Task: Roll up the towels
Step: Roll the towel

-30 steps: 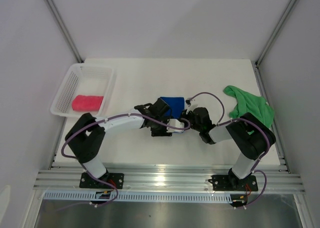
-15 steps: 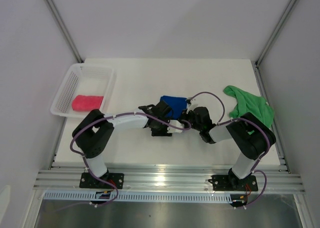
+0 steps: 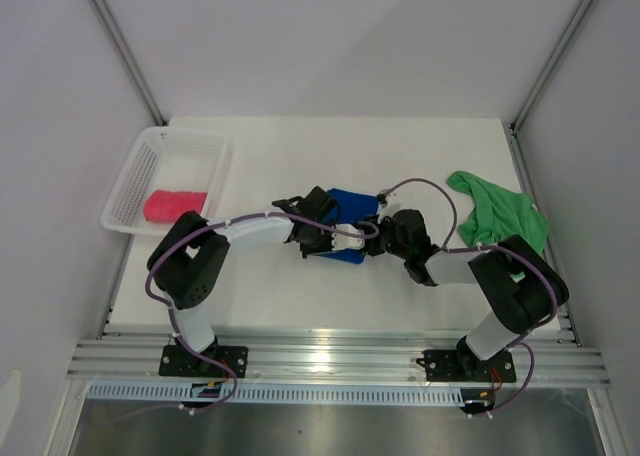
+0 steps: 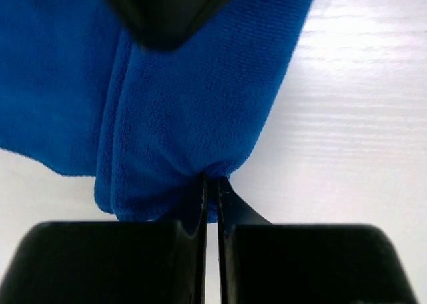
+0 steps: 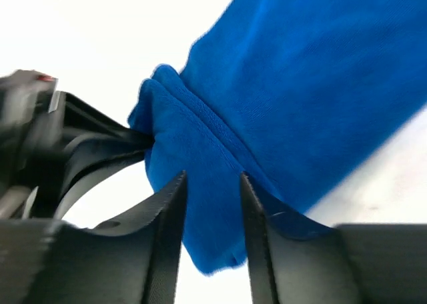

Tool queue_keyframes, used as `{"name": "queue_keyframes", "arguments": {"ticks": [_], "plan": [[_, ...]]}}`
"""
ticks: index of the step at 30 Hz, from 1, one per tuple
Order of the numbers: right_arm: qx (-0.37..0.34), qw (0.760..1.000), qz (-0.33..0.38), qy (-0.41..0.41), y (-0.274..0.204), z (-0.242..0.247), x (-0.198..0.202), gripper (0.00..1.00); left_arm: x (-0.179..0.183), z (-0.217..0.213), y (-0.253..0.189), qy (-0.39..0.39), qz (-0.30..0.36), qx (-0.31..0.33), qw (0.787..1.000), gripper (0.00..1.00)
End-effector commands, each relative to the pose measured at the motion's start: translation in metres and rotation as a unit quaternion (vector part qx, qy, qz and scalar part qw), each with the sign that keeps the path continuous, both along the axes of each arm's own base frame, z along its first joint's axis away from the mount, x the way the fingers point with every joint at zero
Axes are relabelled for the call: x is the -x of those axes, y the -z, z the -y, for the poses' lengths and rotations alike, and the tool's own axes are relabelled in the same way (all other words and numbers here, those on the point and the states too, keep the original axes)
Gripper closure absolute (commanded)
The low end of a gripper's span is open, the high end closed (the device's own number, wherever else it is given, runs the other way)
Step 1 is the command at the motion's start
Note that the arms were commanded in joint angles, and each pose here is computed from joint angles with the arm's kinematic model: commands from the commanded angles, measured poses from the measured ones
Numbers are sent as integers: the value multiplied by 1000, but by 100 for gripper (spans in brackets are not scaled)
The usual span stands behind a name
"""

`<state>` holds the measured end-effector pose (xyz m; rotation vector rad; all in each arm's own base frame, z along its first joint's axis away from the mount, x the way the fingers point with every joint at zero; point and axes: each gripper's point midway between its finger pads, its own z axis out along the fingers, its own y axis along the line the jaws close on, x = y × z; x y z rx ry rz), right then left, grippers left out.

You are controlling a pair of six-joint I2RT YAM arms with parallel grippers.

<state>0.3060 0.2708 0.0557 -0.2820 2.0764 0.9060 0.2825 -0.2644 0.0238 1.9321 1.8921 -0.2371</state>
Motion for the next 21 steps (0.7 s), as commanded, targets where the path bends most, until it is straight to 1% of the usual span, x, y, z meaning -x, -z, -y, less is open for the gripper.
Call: {"name": "queue_keyframes", "arguments": {"ticks": [1,2,3,4,5,7,9,10,12,13,15,17,18,19,20,21], "plan": [[13,998,50,19,-37,16,-19,56,1,-16,2,-44,-65,4,997,99],[18,998,54,19,-41,20,-19,52,4,-17,1,-45,-77,8,996,99],[22,997,72,16,-53,24,-21,49,0,-17,-3,-49,-78,13,996,99],[35,997,66,20,-52,33,-22,47,0,-16,-4,-49,-83,16,995,99],[40,996,73,20,-58,36,-24,43,2,-17,-6,-49,-91,16,995,99],[71,993,97,13,-66,49,-23,40,5,-14,-8,-47,-105,21,993,99],[96,988,117,17,-74,63,-27,39,10,-12,-10,-42,-119,24,992,99],[121,983,137,9,-78,71,-25,38,10,-11,-11,-39,-122,25,991,100],[150,976,158,11,-83,86,-27,38,15,-13,-10,-37,-138,21,989,99],[177,969,172,-3,-81,93,-25,37,15,-13,-11,-36,-141,20,989,99],[198,961,193,-11,-88,104,-23,37,17,-15,-11,-35,-150,20,988,99],[219,949,223,-32,-93,109,-20,36,19,-16,-12,-33,-157,21,987,99],[229,947,220,-47,-87,113,-15,37,20,-19,-12,-34,-163,19,986,99],[227,943,229,-80,-85,108,-6,36,21,-19,-14,-34,-167,19,985,99],[245,927,258,-115,-87,107,-1,36,19,-17,-15,-33,-168,20,985,99],[252,922,251,-155,-77,106,13,37,19,-18,-15,-32,-169,18,985,99]]}}
